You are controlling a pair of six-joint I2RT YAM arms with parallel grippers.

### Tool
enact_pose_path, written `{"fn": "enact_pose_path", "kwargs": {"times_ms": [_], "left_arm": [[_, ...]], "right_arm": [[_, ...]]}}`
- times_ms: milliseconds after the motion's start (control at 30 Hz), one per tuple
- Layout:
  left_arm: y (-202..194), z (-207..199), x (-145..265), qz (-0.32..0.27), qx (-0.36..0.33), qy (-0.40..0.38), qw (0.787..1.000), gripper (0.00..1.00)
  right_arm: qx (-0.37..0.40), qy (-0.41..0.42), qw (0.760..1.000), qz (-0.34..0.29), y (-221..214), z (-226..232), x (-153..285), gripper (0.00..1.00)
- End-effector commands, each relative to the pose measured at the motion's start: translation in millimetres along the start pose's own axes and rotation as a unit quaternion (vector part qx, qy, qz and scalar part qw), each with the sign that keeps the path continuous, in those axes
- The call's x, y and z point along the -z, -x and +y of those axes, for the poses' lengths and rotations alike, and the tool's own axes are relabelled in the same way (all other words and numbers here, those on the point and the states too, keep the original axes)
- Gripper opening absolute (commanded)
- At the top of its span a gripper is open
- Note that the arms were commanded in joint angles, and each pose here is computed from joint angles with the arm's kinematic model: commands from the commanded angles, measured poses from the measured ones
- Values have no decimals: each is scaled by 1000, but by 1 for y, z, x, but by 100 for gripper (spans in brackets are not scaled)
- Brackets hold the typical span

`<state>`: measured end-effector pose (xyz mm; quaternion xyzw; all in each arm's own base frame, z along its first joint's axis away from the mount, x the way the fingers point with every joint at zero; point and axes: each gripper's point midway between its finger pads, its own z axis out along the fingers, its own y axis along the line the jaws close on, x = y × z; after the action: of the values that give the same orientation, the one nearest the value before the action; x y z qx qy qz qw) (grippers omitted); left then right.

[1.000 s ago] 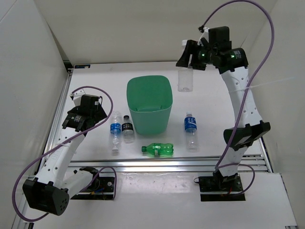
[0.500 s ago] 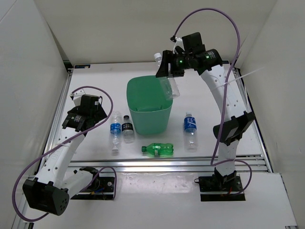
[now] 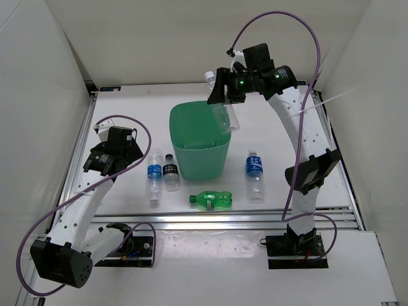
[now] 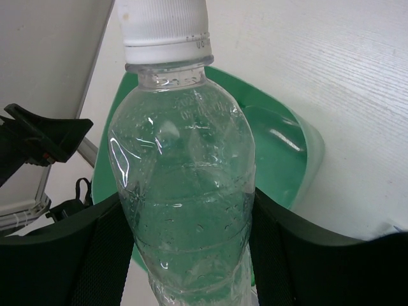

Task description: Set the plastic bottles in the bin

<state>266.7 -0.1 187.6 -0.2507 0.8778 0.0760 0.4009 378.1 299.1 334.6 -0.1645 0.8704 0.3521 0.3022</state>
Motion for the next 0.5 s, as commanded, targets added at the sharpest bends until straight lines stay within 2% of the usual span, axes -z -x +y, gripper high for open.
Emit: {"fn": "enact_pose_path", "kwargs": {"times_ms": [0,467], "left_arm": [[3,-3,0,-4,10,-7,1000,100],[6,-4,2,-7,12,-9,1000,100]], "right_arm": [[24,25,999,-8,3,16,6,24],[35,50,998,3,-4,30,5,25]]}}
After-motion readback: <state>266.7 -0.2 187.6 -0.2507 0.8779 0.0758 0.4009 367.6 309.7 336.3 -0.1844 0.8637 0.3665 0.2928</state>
